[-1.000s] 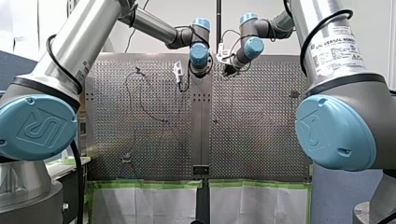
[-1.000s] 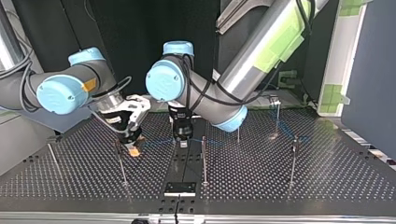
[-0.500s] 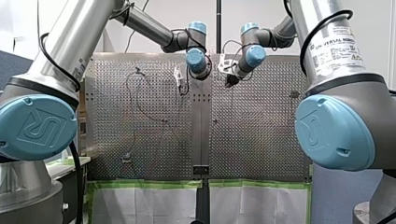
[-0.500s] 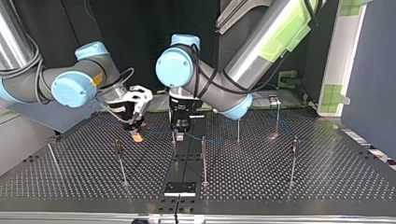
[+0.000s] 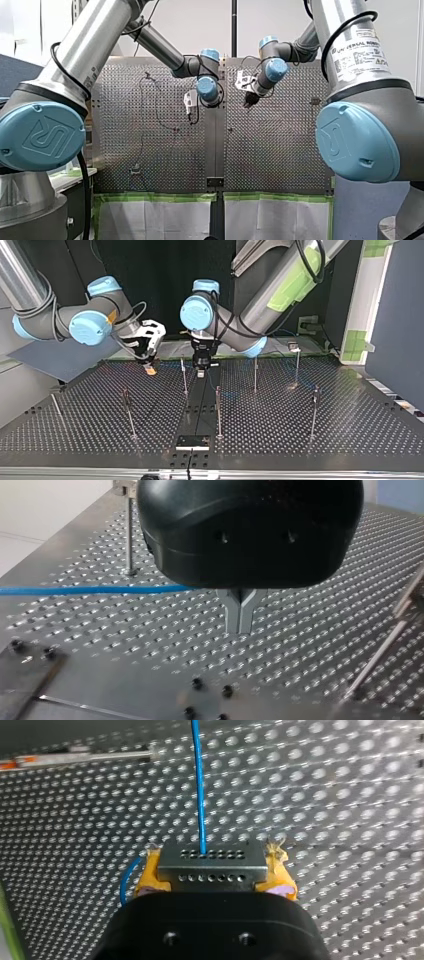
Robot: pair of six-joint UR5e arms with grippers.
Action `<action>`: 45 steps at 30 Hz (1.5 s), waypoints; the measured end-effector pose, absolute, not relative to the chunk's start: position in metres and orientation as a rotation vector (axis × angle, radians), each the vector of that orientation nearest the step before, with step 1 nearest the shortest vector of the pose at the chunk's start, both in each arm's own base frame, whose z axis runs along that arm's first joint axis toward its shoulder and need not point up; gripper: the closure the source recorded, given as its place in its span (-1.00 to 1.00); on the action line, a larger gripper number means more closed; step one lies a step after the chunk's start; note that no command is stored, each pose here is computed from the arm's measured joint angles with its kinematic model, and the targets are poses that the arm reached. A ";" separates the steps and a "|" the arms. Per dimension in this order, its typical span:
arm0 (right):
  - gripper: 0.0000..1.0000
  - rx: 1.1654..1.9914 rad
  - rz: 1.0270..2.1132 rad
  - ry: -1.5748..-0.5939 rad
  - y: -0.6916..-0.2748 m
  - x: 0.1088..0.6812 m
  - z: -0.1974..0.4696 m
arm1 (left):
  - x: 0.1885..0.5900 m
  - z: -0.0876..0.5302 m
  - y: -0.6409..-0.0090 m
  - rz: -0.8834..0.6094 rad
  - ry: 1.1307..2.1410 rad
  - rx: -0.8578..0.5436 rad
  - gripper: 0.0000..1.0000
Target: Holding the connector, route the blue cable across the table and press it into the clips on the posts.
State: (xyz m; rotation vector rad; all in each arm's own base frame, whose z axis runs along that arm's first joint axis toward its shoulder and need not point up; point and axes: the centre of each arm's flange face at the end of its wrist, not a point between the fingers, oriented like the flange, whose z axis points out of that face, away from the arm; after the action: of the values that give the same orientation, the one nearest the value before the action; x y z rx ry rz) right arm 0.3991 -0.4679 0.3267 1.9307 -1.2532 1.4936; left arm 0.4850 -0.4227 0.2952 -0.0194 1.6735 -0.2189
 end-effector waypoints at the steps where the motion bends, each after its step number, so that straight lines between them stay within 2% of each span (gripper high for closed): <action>1: 1.00 1.932 1.491 -1.256 -0.467 0.399 0.323 | 0.484 0.292 -0.423 -0.226 1.674 -0.014 1.00; 11: 1.00 1.941 1.463 -1.288 -0.457 0.392 0.295 | 0.466 0.251 -0.428 -0.295 1.691 0.047 1.00; 21: 1.00 1.864 1.436 -1.277 -0.463 0.387 0.287 | 0.449 0.171 -0.428 -0.325 1.770 0.089 1.00; 27: 1.00 1.830 1.388 -1.275 -0.468 0.379 0.276 | 0.439 0.147 -0.423 -0.358 1.789 0.092 1.00; 36: 1.00 1.887 1.336 -1.292 -0.474 0.382 0.239 | 0.425 0.127 -0.419 -0.386 1.835 0.107 1.00; 45: 1.00 1.910 1.396 -1.268 -0.478 0.389 0.225 | 0.448 0.135 -0.430 -0.414 1.834 0.099 1.00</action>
State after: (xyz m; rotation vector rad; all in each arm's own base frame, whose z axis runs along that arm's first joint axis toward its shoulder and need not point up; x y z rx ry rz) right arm 0.3890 -0.4784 0.2254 1.9099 -1.2684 1.3955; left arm 0.4475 -0.4303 0.1355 0.0993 1.8342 -0.4136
